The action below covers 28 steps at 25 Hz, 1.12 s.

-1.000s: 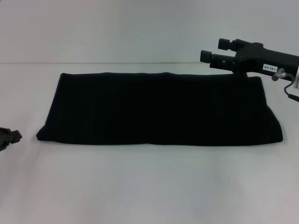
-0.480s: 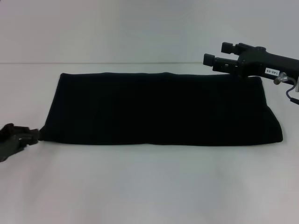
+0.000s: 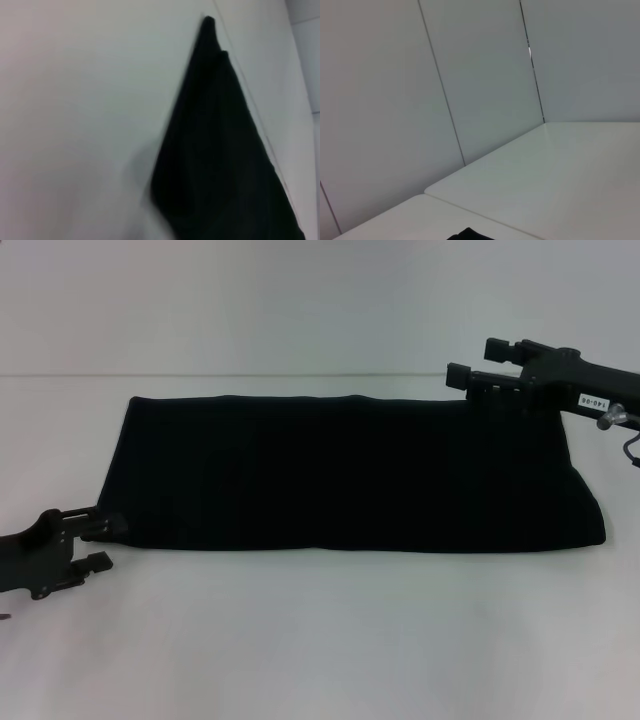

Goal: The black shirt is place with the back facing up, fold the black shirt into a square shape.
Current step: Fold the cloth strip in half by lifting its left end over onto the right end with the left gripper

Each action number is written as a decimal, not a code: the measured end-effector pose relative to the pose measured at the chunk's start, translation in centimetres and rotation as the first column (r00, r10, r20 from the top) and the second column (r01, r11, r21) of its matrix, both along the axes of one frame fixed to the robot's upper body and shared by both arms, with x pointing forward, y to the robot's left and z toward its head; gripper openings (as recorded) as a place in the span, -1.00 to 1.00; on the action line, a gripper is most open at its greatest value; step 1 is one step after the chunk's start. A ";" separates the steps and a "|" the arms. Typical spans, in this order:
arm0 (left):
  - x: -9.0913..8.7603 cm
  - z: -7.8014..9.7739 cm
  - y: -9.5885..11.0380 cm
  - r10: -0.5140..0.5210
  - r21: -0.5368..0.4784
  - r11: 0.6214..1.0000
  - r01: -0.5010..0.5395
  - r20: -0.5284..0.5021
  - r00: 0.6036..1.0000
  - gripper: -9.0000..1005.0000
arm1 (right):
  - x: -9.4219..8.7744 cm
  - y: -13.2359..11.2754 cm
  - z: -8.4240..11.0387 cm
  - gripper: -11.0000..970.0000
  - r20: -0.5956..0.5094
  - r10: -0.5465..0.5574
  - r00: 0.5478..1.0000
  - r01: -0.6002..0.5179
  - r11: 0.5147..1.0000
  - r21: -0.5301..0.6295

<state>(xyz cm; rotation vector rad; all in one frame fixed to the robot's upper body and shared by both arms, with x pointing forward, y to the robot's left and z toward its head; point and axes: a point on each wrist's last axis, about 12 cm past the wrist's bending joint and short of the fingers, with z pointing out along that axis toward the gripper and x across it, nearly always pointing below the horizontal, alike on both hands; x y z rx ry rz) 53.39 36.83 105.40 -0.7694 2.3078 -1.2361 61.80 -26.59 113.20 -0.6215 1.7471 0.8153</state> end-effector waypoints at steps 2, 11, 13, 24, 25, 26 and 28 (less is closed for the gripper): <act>0.2 -0.2 -0.1 0.014 0.001 1.000 -0.014 -0.012 1.000 0.20 | 0.0 -0.1 0.0 0.88 0.003 -0.001 1.000 0.001 1.000 -0.001; 1.3 -0.2 -0.4 0.063 0.009 0.998 -0.063 -0.023 0.998 0.63 | -0.1 -0.2 0.1 0.88 0.009 0.004 1.000 -0.004 1.000 0.004; 1.5 -0.2 -0.4 0.071 0.014 0.997 -0.070 -0.022 0.997 0.70 | -0.1 -0.2 0.1 0.88 0.010 0.004 1.000 -0.004 1.000 0.004; 2.8 -0.1 -0.8 0.096 0.042 0.995 -0.095 -0.006 0.995 0.74 | -0.1 -0.4 0.1 0.87 0.009 -0.001 1.000 0.001 1.000 0.003; 2.9 0.0 -0.8 0.093 0.043 0.995 -0.093 -0.002 0.996 0.73 | -0.1 -0.5 0.2 0.87 0.009 -0.002 1.000 0.002 1.000 0.002; 3.1 0.2 -1.0 0.089 0.044 0.995 -0.089 0.002 0.996 0.73 | -0.1 -0.5 0.2 0.87 0.009 -0.002 1.000 0.002 1.000 0.002; 3.3 0.3 -1.1 0.085 0.044 0.995 -0.085 0.006 0.996 0.71 | -0.1 -0.6 0.2 0.87 0.009 -0.004 1.000 0.004 1.000 0.002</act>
